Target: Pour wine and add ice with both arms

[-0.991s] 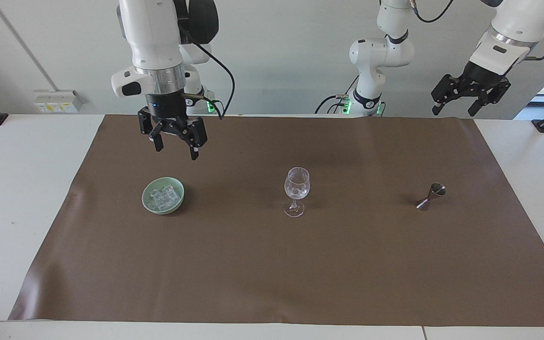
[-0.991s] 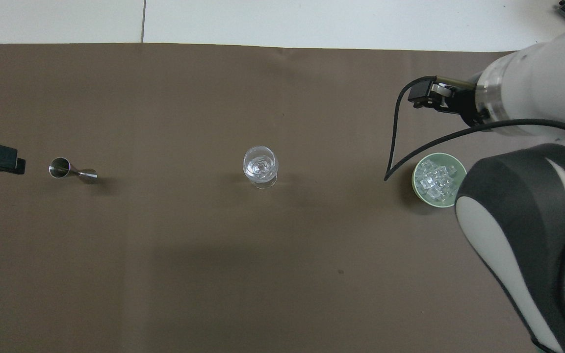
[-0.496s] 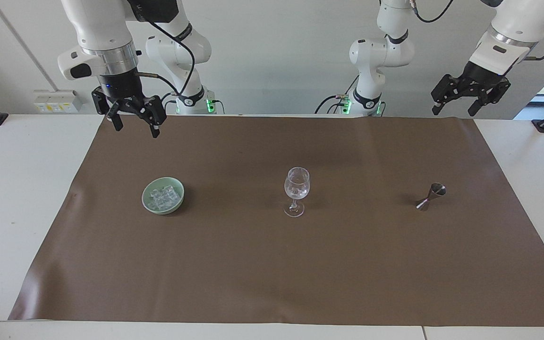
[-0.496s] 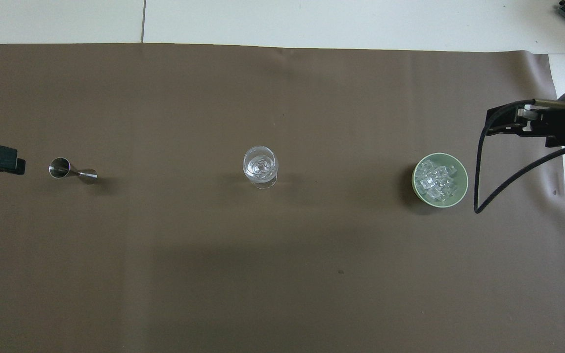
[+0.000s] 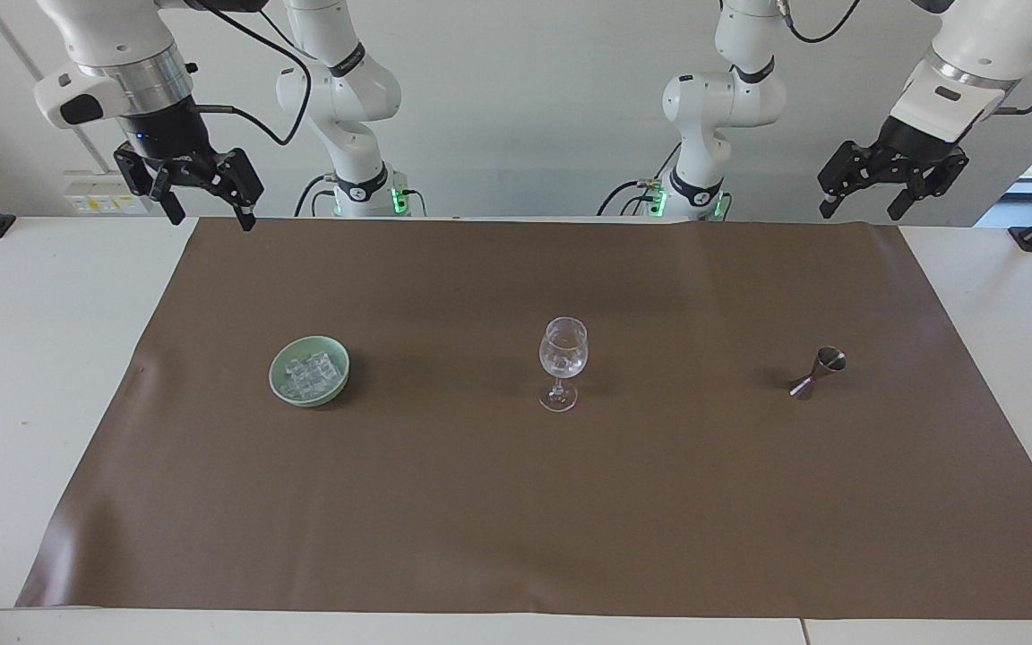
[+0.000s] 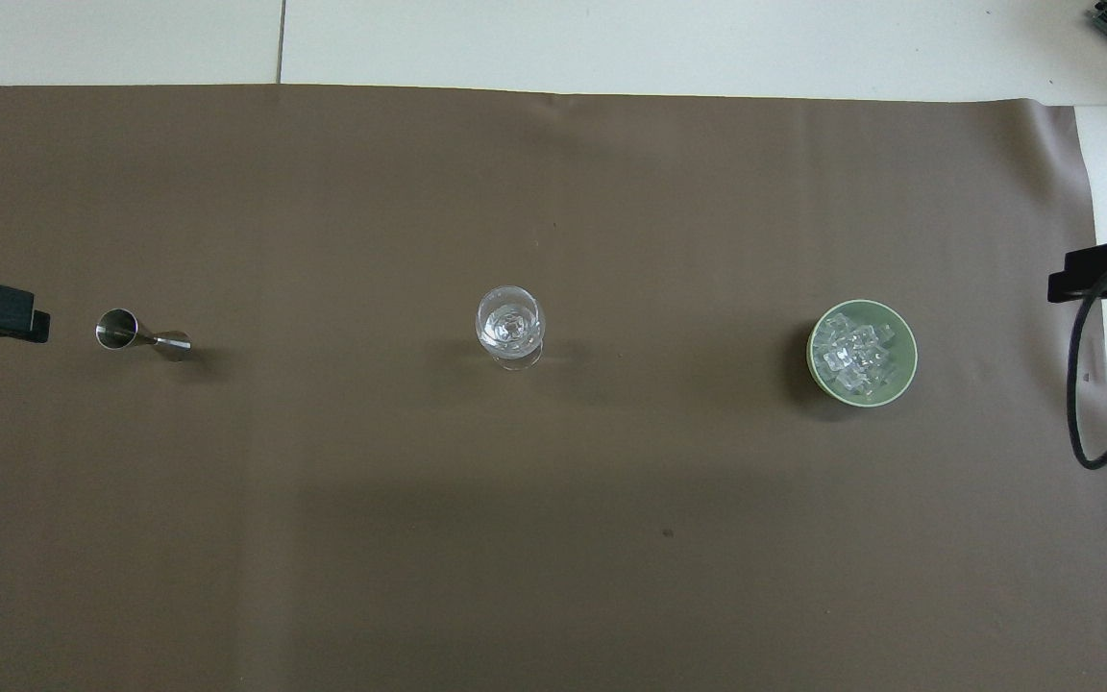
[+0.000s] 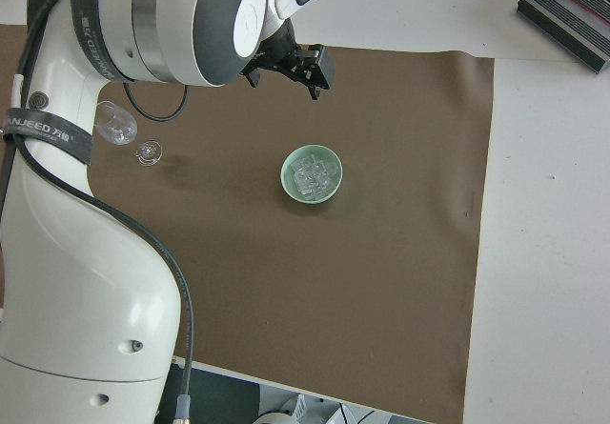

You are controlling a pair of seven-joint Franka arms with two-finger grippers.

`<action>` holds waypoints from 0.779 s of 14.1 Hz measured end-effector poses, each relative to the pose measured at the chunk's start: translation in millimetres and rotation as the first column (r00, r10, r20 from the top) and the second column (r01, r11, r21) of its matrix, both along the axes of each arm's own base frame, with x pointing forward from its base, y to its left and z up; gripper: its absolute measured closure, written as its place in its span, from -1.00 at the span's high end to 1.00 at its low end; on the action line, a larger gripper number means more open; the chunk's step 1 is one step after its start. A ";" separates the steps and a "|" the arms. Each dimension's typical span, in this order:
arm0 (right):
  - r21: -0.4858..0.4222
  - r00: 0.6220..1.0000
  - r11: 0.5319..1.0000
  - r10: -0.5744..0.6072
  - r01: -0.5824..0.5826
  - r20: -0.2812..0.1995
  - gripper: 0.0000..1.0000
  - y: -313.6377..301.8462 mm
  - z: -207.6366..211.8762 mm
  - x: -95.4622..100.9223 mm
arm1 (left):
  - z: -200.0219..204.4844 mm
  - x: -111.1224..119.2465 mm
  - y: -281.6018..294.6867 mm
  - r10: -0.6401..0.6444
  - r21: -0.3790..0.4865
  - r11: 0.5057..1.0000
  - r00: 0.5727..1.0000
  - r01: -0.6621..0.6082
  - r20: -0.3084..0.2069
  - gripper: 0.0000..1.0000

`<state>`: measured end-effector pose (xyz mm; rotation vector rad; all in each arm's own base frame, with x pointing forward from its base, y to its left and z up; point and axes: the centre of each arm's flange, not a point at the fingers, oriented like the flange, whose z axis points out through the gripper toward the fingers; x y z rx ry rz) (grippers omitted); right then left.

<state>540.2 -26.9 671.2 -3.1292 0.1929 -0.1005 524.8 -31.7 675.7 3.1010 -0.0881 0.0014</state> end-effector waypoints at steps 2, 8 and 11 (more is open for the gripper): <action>0.004 0.999 1.000 0.019 -0.019 -0.038 1.00 -7.2 -4.7 -5.2 | 0.0 0.0 -0.3 -0.001 0.000 1.000 1.000 0.001 0.000 1.00; 0.006 0.997 0.998 0.063 -0.063 -0.032 1.00 10.0 -10.7 -9.8 | 0.0 -0.2 -3.9 -0.009 -0.005 1.000 1.000 0.009 0.000 1.00; 0.007 0.997 0.998 0.066 -0.065 -0.041 1.00 11.3 -14.3 -10.5 | -0.1 -0.3 -4.8 -0.037 -0.005 0.999 0.999 0.037 0.001 1.00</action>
